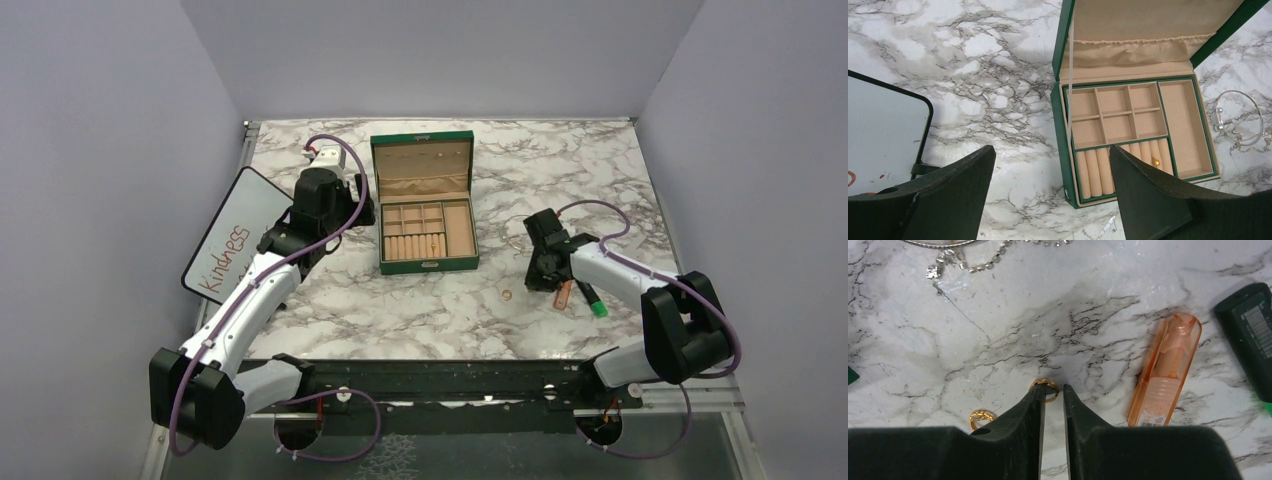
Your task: Organize the mixed jewelry
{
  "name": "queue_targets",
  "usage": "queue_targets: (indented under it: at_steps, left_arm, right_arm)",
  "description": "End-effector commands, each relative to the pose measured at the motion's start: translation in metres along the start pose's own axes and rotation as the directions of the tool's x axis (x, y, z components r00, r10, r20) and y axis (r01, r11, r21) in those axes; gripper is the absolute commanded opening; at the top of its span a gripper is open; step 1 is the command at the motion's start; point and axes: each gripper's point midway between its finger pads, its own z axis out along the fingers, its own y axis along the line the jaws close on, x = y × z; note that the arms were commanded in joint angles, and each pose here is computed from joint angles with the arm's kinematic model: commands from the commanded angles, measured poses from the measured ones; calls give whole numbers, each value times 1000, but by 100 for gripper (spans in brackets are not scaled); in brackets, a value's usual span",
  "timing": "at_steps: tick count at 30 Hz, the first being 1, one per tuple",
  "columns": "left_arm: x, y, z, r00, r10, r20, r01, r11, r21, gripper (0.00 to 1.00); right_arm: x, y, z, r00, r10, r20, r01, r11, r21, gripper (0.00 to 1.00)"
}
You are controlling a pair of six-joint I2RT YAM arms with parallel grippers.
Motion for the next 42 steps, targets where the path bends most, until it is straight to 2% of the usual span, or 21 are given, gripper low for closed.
queue_targets:
  at_steps: [1,4,10,18,22,27,32,36,42]
  left_arm:
    - [1,-7,3,1000,-14,5,14,999,36,85]
    - [0,-9,3,1000,-20,6,19,999,45,85]
    - [2,-27,4,999,-35,-6,35,989,140,85]
    - [16,-101,-1,988,-94,-120,138,890,434,86]
    - [29,-148,-6,981,-91,-170,167,844,509,89]
    - [55,-196,-2,952,-137,-274,273,788,552,89]
    - [78,-231,-2,913,-201,-355,384,718,581,89]
    - [92,-253,-2,887,-227,-402,440,678,588,81]
    - [105,-269,-5,860,-310,-405,501,667,551,60]
  right_arm:
    - [8,2,12,999,-40,-25,38,998,-56,22]
    - [12,1,14,998,-38,-40,36,998,-57,17]
    - [13,1,9,999,-3,-34,1,998,-67,1]
    - [7,18,-5,994,106,23,-99,974,-203,1]
    - [2,36,-20,977,210,32,-188,925,-330,1]
    - [1,62,-47,948,317,-29,-288,815,-503,1]
    - [-1,74,-67,926,372,-72,-340,734,-588,1]
    - [1,82,-78,914,388,-118,-371,683,-629,1]
    - [6,91,-92,899,390,-197,-415,618,-668,1]
